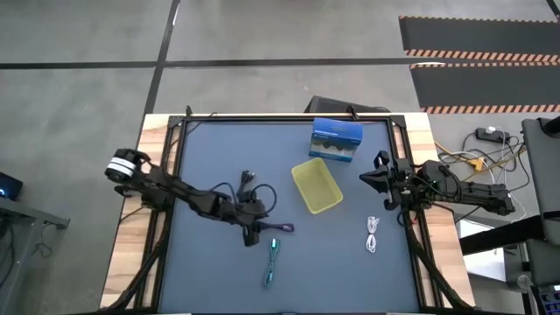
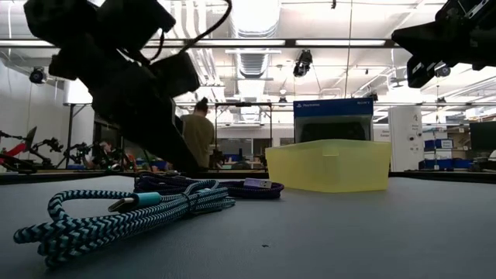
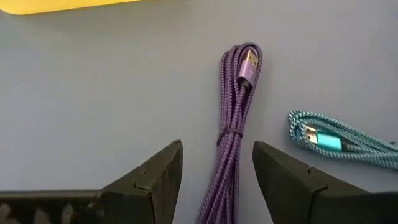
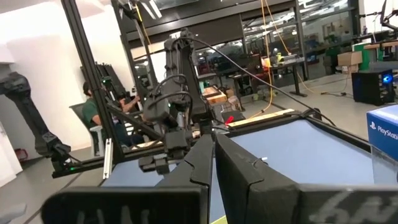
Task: Pick and place USB-C Cables
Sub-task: Put the purple charger cable into the yellow bin
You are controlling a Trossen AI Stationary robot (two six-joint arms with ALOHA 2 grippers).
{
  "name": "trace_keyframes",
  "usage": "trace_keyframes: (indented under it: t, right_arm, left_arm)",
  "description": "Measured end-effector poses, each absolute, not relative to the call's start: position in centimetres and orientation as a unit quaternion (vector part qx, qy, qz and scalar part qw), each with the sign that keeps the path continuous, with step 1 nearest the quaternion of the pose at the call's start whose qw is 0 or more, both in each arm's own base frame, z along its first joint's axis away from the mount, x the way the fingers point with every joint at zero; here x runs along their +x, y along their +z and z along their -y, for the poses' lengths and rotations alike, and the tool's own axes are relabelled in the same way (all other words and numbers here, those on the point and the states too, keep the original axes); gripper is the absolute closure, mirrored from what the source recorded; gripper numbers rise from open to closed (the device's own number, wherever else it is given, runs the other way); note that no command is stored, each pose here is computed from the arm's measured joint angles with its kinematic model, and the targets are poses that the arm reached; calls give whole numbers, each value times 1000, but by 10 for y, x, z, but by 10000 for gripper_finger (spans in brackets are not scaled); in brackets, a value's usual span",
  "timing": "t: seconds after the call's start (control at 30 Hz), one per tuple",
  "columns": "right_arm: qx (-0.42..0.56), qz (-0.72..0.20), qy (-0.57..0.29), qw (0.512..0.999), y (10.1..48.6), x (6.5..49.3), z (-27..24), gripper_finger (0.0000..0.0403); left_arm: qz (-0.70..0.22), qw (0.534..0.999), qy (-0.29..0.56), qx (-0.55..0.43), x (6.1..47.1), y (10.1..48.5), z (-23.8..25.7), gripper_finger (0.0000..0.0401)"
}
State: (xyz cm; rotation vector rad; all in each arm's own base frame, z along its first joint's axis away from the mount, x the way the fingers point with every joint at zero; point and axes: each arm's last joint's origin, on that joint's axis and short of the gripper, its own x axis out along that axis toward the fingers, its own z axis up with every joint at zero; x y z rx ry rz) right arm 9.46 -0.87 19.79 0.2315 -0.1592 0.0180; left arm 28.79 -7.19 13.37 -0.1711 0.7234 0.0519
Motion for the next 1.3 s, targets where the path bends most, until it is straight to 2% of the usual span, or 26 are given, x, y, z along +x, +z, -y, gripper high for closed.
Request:
trace_keyframes:
  t: [0.13, 0.27, 0.7, 1.03, 1.3]
  right_arm:
    - [116, 79, 9, 990, 198, 95, 9, 390]
    - [118, 81, 10, 990, 198, 95, 9, 390]
    - [134, 81, 11, 988, 198, 95, 9, 390]
    - [133, 76, 10, 988, 197, 95, 9, 390]
    - [132, 72, 9, 989, 196, 95, 9, 390]
  left_arm:
    - [-363, 928, 31, -80, 289, 126, 72, 226]
    - [-379, 922, 35, -78, 288, 118, 72, 250]
    - [-383, 918, 49, -91, 285, 113, 70, 385]
    - [-378, 920, 45, -89, 286, 121, 71, 388]
    - [-330, 938, 50, -89, 284, 146, 70, 388]
